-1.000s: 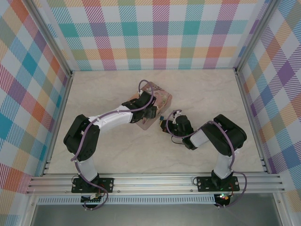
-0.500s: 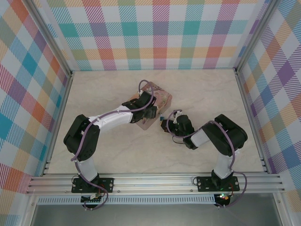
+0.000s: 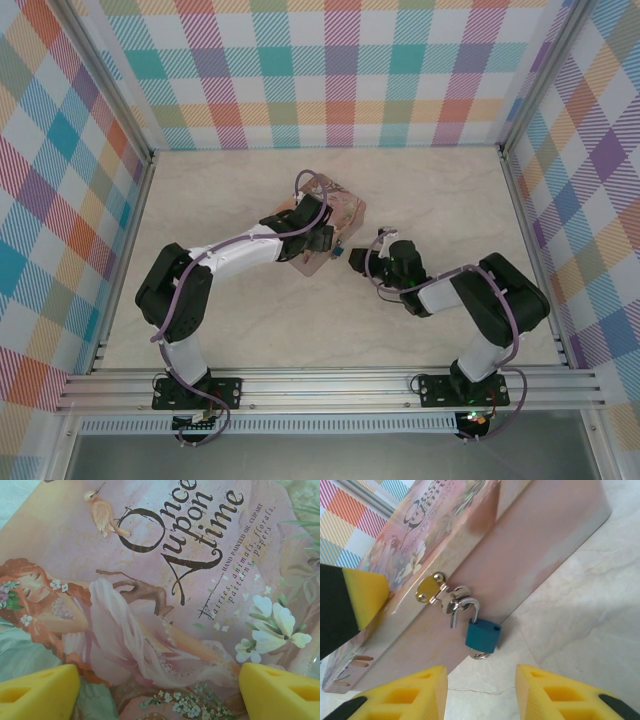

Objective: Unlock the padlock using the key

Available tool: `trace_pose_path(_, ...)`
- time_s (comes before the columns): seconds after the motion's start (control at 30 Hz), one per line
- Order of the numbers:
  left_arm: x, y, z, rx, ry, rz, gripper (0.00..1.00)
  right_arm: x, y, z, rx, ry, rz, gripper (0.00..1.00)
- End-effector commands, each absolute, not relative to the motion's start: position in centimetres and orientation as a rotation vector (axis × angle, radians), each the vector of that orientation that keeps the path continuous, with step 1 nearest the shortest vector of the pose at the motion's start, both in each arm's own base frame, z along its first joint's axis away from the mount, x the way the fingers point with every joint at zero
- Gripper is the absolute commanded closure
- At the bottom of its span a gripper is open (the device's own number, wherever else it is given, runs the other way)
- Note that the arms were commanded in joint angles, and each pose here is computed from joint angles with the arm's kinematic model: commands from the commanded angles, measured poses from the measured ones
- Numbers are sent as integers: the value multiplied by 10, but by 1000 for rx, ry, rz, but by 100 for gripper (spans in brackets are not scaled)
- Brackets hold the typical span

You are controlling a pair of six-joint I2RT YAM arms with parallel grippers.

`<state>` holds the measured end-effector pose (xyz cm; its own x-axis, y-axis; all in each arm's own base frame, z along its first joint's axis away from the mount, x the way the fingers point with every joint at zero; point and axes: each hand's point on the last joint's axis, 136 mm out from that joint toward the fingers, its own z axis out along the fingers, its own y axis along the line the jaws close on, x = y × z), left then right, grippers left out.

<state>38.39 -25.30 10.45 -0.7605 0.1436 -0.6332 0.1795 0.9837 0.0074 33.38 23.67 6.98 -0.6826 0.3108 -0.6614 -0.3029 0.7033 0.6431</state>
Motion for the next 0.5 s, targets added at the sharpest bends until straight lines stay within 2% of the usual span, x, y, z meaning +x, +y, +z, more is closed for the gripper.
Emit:
trace_pose_path(0.0, 339, -230, 50, 358, 2665, 89, 16, 330, 248, 76, -138, 2089, 1060, 59)
trace_pose_path(0.23, 339, -230, 50, 358, 2663, 93, 16, 341, 266, 81, -204, 2024, 1194, 60)
trace_pose_path(0.4, 339, -228, 51, 356, 2660, 104, 16, 349, 265, 89, -202, 1916, 1289, 46)
trace_pose_path(0.47, 338, -228, 51, 356, 2660, 100, 15, 351, 265, 90, -200, 1894, 1314, 44)
